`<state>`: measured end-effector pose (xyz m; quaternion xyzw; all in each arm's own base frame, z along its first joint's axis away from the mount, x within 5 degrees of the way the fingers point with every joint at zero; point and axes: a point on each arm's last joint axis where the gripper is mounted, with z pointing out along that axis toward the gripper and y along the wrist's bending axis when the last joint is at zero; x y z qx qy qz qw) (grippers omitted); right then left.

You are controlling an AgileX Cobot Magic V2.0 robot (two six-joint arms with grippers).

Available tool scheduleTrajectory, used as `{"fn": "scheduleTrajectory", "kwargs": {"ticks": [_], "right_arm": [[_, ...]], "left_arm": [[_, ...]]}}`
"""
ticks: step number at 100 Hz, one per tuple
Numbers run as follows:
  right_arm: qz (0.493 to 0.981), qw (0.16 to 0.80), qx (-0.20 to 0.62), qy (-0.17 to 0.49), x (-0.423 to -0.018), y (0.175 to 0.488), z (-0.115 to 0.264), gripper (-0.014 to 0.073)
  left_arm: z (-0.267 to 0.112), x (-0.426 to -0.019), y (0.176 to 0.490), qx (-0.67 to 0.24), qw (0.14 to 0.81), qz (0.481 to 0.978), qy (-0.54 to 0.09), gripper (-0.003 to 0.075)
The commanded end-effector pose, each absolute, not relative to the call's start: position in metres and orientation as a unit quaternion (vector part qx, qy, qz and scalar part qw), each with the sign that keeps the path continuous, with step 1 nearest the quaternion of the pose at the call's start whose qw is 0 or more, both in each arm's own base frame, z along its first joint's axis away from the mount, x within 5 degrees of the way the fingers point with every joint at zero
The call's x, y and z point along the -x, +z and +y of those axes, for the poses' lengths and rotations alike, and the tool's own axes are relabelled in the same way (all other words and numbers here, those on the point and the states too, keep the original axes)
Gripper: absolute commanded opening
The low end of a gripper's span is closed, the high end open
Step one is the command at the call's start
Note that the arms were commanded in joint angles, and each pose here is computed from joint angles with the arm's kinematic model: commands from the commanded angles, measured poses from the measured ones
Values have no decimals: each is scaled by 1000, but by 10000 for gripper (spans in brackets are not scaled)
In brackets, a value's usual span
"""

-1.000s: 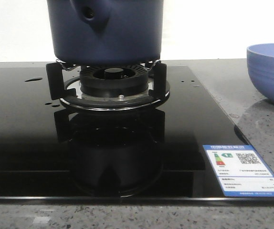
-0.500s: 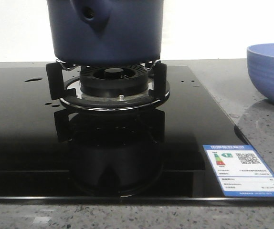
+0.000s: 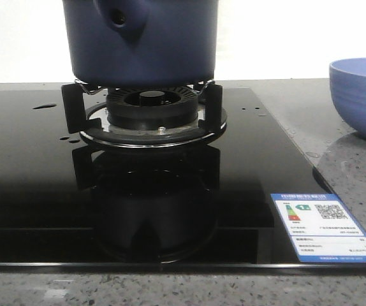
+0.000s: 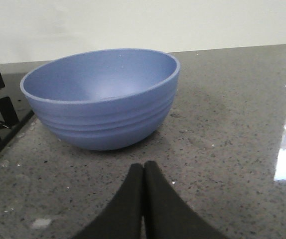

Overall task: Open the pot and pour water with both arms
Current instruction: 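Move left gripper toward pot lid knob, right gripper toward blue bowl, then grasp blue lid knob with left gripper and bowl rim with right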

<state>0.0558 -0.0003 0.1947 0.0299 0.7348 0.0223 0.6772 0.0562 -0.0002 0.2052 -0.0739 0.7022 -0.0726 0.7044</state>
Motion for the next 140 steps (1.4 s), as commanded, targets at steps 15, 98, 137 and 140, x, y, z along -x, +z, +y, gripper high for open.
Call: {"fn": "scheduleTrajectory", "kwargs": {"ticks": [15,98,137,140], "right_arm": [[679,709,-131,135,-56,199,0,-56],[781,620,21,72,-63,332,13,-55],[786,607,73,92,-76,347,21,454],[786,607,73,93,-76,347,21,460]], "left_arm": [[1,-55,204,119,728,663,-124,-19],[-24,-47,360,-17,663,731,-162,-18],[-46,-65,370,-115,639,714,-262,446],[-47,-67,370,-111,635,716,-270,454]]}}
